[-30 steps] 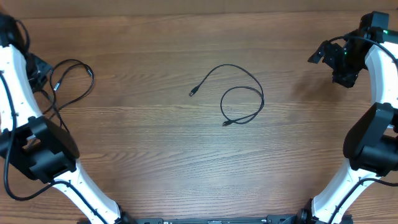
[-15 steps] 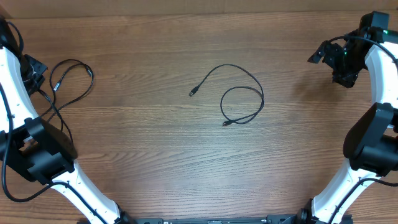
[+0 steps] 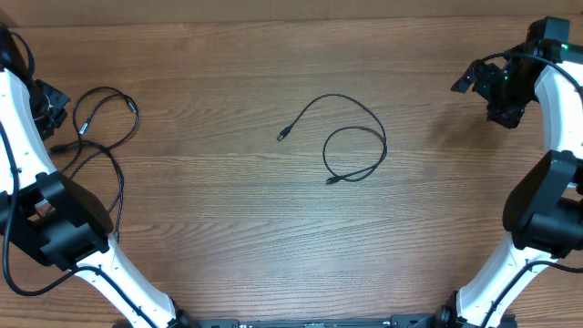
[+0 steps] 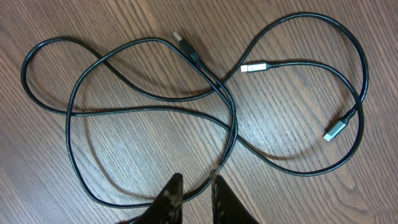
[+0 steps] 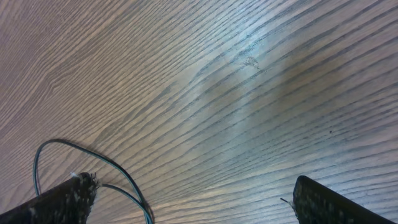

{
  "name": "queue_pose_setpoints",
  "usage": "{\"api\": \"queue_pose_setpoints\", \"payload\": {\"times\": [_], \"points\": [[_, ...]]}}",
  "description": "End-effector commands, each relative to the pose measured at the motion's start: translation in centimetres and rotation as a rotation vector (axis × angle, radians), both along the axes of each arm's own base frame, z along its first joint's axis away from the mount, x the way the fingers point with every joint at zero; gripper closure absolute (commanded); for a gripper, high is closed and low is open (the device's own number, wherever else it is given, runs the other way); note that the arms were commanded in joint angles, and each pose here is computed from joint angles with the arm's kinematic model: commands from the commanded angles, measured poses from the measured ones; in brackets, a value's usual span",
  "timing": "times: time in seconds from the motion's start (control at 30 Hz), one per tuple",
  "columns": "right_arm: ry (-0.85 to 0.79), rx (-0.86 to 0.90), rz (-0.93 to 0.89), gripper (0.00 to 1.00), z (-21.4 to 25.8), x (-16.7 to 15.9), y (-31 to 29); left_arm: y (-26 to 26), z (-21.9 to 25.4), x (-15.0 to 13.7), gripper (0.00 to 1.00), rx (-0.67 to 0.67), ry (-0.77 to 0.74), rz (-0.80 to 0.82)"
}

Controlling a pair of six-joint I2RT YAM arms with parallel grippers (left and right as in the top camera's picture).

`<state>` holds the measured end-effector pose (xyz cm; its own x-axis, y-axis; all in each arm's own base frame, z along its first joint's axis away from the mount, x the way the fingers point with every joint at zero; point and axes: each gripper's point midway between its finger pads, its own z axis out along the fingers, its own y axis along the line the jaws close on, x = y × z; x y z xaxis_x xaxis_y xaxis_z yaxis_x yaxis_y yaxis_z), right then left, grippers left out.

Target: Untangle cables

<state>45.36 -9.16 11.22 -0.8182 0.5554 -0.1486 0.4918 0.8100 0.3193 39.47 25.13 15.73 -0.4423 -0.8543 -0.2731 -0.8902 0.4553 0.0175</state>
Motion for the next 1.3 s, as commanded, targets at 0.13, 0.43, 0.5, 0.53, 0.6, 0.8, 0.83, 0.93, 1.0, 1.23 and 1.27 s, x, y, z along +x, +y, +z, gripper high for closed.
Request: {"api": "queue_pose_setpoints", "payload": {"times": [0.13,0.43,0.5,0.53,0.6,0.8,0.83,0.93,1.0,1.23,1.27], "points": [[-0.013,-0.011,-0.007,0.00,0.4,0.2,-0.3,-0.9,-0.8,0.1,0.93,-0.053,0.004,-0.002],[-0.013,-0.011,-0.007,0.00,0.4,0.2,-0.3,-2.7,-1.2,-0.6,0.96,-0.144,0.030,-0.015],[-0.013,-0.011,-0.007,0.00,0.4,0.2,-0.3,-2.7,-1.3,-0.6,0.83,-0.144,0.029,-0.014],[-0.013,-0.011,-0.007,0.00,0.4,0.2,-0.3,-2.7,-1.4,-0.6,0.80,-0.144,0.029,-0.014],[-0.012,-0.011,-0.007,0.00,0.4,0.2,-0.3,-2.7,-1.9,-0.7,0.78,-0.147,0.036,-0.014],[-0.013,-0.011,-0.007,0.00,0.4,0.2,-0.3,-2.8,-5.8,-0.4,0.65,-0.153,0.046,-0.017],[-0.013,-0.011,-0.007,0.00,0.4,0.2,-0.3,-2.8,-6.5,-0.4,0.62,-0.154,0.048,-0.017],[-0.013,-0.011,-0.007,0.00,0.4,0.2,-0.3,-2.8,-8.8,-0.3,0.60,-0.152,0.044,-0.018],[-0.013,-0.011,-0.007,0.00,0.4,0.2,-0.3,-2.7,-10.2,-0.1,0.59,-0.144,0.030,-0.018],[-0.013,-0.011,-0.007,0.00,0.4,0.2,-0.3,-1.9,-11.6,1.7,0.52,-0.101,-0.049,-0.026],[-0.012,-0.011,-0.007,0.00,0.4,0.2,-0.3,-1.8,-11.6,1.9,0.53,-0.095,-0.059,-0.027]]}}
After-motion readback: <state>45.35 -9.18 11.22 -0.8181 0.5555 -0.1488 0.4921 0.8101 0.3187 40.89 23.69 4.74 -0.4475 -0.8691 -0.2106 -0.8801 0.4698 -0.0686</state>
